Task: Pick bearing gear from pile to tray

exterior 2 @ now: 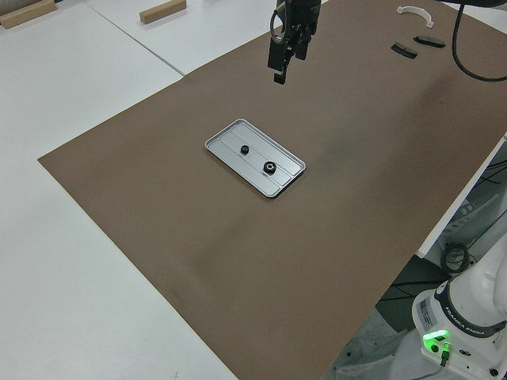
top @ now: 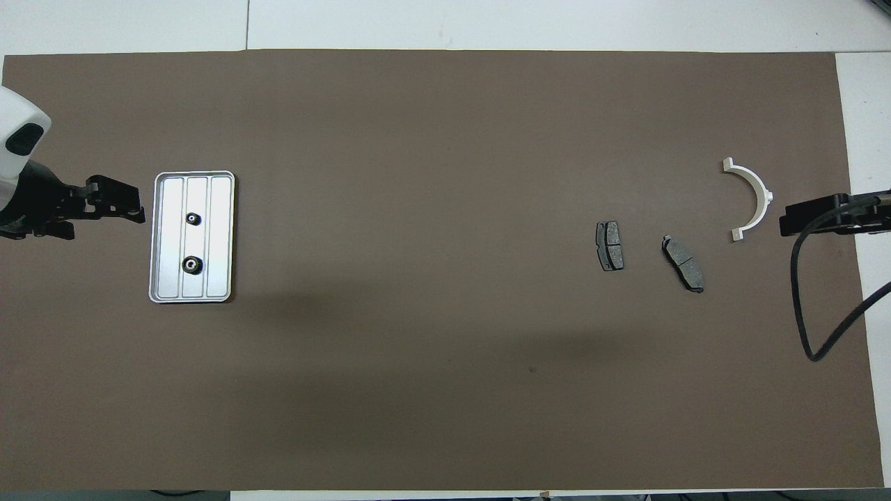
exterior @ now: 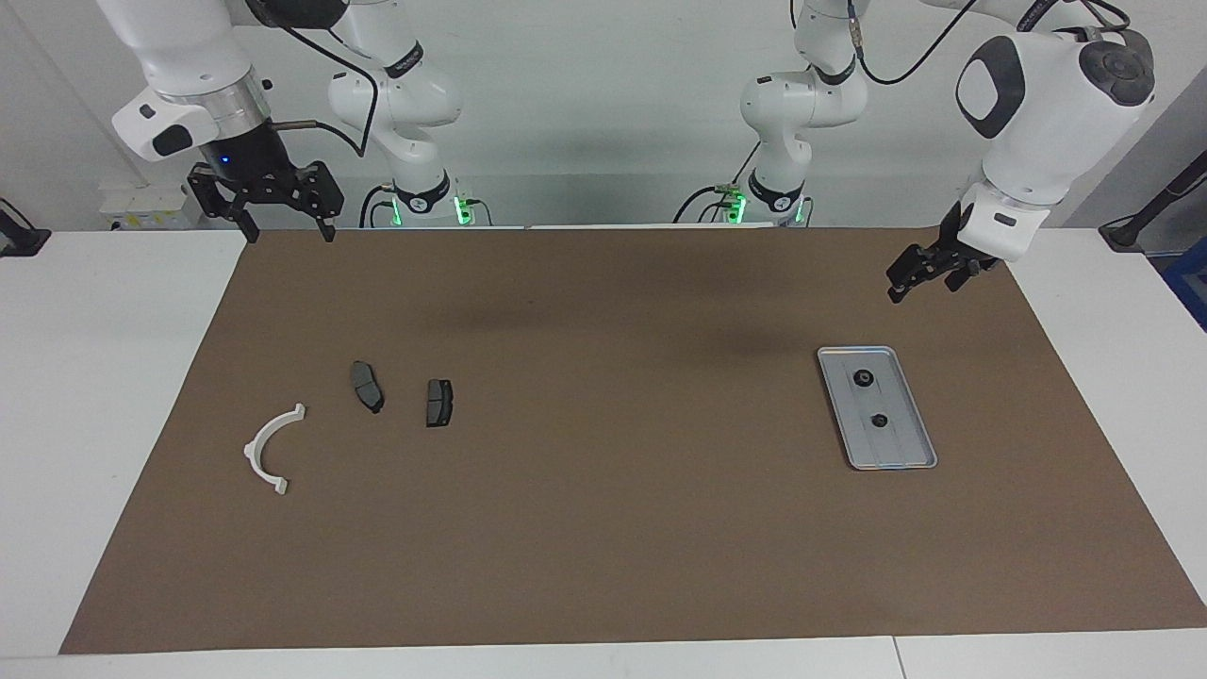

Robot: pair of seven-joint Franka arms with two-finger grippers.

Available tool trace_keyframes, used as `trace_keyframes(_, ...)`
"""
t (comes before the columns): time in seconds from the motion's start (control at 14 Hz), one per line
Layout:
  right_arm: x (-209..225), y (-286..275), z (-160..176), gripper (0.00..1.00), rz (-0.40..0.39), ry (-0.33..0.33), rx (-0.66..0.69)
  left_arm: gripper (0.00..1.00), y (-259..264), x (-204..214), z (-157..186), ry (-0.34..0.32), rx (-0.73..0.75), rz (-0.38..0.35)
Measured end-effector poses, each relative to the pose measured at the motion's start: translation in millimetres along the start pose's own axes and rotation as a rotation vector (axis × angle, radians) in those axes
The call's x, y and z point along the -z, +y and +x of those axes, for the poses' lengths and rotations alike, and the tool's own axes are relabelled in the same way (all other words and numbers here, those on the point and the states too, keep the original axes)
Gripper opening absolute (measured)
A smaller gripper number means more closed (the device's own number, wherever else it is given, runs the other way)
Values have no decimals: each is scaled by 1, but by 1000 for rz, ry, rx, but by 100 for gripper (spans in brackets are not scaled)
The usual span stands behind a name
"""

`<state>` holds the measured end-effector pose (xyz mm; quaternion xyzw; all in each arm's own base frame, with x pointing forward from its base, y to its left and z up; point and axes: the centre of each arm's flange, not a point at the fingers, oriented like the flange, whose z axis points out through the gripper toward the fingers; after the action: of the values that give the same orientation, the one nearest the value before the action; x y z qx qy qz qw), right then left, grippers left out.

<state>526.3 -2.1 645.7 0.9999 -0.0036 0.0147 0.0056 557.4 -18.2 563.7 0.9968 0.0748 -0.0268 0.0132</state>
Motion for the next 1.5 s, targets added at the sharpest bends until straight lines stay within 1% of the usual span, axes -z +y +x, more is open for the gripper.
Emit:
trace_keyframes(0.93, 0, 0, 1, 100, 0, 7, 0, 100, -1, 5, -2, 8, -2, -1)
trace_keyframes(1.5, 0, 0, 2, 100, 0, 14, 0, 100, 19, 26, -5, 42, -43, -6)
